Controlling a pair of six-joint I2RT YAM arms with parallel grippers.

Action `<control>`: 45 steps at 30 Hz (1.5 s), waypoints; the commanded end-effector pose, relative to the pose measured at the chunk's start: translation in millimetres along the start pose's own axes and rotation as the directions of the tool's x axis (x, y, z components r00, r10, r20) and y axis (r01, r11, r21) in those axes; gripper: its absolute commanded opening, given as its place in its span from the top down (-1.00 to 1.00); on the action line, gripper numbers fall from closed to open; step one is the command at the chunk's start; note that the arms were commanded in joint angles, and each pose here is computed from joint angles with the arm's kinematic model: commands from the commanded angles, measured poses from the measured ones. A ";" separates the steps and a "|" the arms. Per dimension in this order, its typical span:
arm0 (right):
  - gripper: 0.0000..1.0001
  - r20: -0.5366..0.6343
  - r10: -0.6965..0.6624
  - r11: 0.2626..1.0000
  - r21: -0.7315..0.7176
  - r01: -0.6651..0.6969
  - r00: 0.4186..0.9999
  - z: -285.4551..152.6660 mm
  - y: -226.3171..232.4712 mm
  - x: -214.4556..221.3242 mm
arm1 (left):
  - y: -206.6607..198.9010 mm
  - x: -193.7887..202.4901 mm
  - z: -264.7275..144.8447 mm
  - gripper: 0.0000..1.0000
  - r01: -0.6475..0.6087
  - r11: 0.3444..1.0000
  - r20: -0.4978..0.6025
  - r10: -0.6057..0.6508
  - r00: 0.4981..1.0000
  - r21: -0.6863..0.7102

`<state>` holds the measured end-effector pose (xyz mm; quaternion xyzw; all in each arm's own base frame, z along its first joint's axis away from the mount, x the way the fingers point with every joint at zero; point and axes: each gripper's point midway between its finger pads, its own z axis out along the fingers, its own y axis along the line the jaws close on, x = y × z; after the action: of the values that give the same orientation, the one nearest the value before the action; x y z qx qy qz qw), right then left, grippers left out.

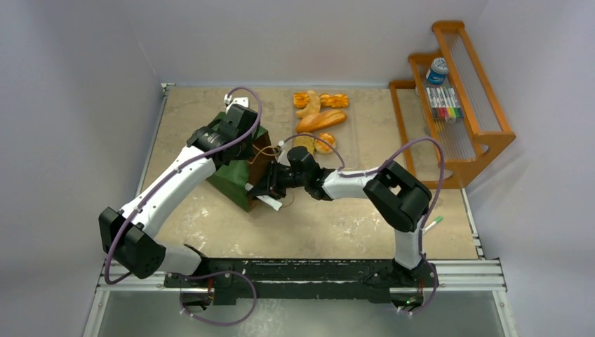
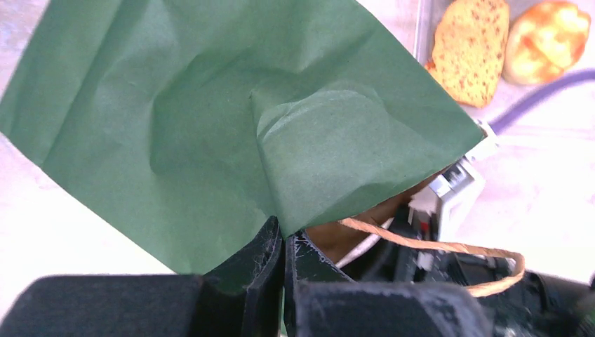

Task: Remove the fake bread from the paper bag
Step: Take out the fake bread from the paper bag.

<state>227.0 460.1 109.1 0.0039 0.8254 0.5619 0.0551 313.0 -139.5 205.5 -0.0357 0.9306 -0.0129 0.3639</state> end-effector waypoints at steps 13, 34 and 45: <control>1.00 0.143 -0.121 0.992 -0.027 0.126 0.982 -73.7 24.1 6.2 | 26.2 -19.2 -12.8 1.00 0.061 0.989 0.099 -0.048 0.994 -0.135; 1.00 0.352 -0.255 0.965 0.144 0.217 0.900 -164.4 41.1 6.0 | 51.2 -36.4 -12.0 1.00 0.168 0.954 0.207 -0.117 0.971 -0.249; 1.00 0.584 -0.284 0.929 0.365 0.067 0.761 -232.0 23.6 -69.2 | 55.4 -33.8 5.3 1.00 0.228 0.960 0.214 -0.191 0.958 -0.163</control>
<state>229.1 283.9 190.3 0.0705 0.8519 0.4312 0.2888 330.0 -80.2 206.3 -0.1578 0.8935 0.0667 0.4151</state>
